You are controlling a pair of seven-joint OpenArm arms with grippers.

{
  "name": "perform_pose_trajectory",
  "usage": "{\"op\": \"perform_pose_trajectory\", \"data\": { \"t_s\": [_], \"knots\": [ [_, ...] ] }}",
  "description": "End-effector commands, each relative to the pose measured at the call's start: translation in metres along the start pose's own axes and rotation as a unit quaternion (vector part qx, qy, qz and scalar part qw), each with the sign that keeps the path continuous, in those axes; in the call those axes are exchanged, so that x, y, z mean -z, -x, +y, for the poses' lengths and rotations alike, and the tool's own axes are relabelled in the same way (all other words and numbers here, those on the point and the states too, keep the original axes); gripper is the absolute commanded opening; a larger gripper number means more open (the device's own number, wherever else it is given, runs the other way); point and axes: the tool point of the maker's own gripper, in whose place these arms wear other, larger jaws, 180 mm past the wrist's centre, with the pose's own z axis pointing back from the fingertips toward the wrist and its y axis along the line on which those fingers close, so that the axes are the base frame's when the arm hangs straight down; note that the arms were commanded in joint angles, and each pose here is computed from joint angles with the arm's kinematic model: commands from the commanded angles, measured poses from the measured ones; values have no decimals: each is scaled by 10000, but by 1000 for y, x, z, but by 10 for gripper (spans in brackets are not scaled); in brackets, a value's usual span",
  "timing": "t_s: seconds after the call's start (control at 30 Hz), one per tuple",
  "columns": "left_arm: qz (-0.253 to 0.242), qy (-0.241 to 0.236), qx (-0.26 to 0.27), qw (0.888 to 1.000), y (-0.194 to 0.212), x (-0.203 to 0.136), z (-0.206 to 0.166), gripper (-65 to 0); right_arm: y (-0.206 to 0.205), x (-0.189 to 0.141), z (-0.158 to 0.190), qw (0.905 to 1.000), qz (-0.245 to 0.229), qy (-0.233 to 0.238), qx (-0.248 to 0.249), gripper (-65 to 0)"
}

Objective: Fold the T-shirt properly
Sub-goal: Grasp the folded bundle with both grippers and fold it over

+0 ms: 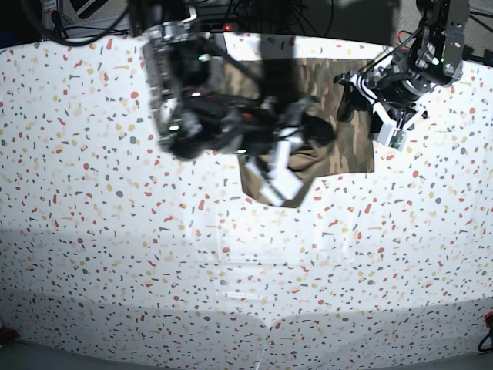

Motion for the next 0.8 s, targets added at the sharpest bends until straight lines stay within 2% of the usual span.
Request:
{"op": "perform_pose_trajectory", "data": {
  "t_s": [0.0,0.2,0.37,0.63,0.77],
  "knots": [
    [-219,41,49,9997,-12,-3,0,-281,-24,4,16,9989,-372,-213,-177,-650],
    [-227,41,47,9997,-12,-3,0,-281,-32,21,40,9973,-443,-394,-425,-650],
    [-229,42,49,9997,-12,-3,0,-281,-33,29,43,9963,-508,-309,-626,-650],
    [-229,45,50,9997,-12,-3,-1,-281,-33,44,29,9958,-820,-348,-229,-650],
    [-233,45,51,9997,-12,-3,0,-281,-27,57,21,9975,-553,-381,-210,-650]
  ]
}}
